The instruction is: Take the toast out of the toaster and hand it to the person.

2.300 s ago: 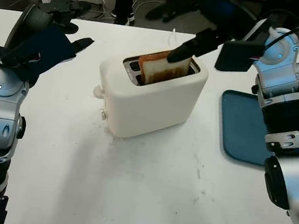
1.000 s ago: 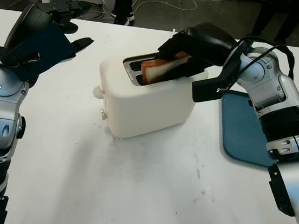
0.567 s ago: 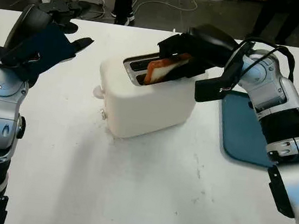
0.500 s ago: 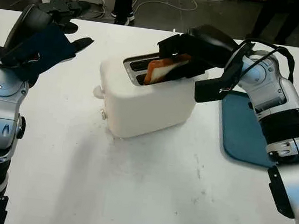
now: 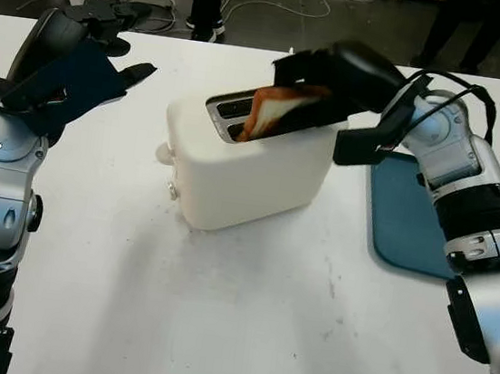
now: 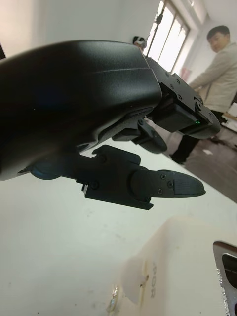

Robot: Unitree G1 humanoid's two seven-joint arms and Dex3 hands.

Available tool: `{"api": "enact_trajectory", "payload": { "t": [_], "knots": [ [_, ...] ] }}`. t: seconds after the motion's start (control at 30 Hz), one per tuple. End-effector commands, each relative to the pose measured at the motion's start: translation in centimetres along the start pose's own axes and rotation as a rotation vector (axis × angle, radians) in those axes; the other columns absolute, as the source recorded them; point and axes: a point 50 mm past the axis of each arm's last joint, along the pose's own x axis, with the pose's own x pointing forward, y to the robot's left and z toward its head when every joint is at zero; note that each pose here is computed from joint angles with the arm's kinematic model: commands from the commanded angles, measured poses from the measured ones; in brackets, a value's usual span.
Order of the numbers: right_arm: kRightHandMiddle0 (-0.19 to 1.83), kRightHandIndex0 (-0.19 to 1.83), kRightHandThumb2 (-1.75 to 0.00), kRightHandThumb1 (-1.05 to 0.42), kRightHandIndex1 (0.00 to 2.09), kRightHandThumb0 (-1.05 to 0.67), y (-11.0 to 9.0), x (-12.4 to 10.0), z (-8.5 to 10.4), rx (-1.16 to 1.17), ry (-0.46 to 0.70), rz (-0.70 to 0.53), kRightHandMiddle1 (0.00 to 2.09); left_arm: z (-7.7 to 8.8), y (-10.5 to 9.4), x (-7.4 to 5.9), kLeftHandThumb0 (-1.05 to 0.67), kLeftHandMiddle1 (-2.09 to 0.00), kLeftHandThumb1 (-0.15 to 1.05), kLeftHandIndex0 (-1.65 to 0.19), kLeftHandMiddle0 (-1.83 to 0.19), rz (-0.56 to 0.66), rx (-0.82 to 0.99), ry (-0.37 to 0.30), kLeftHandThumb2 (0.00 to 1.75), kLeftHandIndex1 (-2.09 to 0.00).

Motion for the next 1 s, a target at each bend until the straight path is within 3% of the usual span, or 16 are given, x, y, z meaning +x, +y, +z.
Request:
{"api": "enact_trajectory", "payload": {
  "t": [0.0,0.3,0.63,0.97],
  "knots": [
    [0.82,1.08,-0.46,-0.92,1.75,-0.48,-1.6,0.2,0.2,0.028,-0.021,-0.092,1.75,-0.1,0.2,-0.1,-0.39,-0.70,0.92,-0.51,-0.24,0.014,0.000,-0.005,0.30,0.00],
    [0.66,0.90,-0.43,-0.92,1.75,-0.49,-4.3,-0.6,-2.0,0.136,0.083,-0.230,1.75,-0.1,0.1,-0.1,-0.42,-0.69,0.92,-0.51,-0.21,0.011,0.003,-0.002,0.29,0.00],
    [0.83,1.08,-0.37,-0.92,1.75,-0.49,-7.4,-1.5,-3.2,0.331,0.134,-0.444,1.75,-0.1,0.2,0.0,-0.41,-0.69,0.92,-0.51,-0.24,0.010,0.011,-0.002,0.29,0.00],
    [0.84,1.13,-0.39,-0.92,1.75,-0.46,-7.2,-2.7,-5.6,0.604,0.268,-0.642,1.75,0.1,0.1,0.1,-0.39,-0.70,0.92,-0.51,-0.24,0.005,0.023,-0.006,0.30,0.00]
  ]
}}
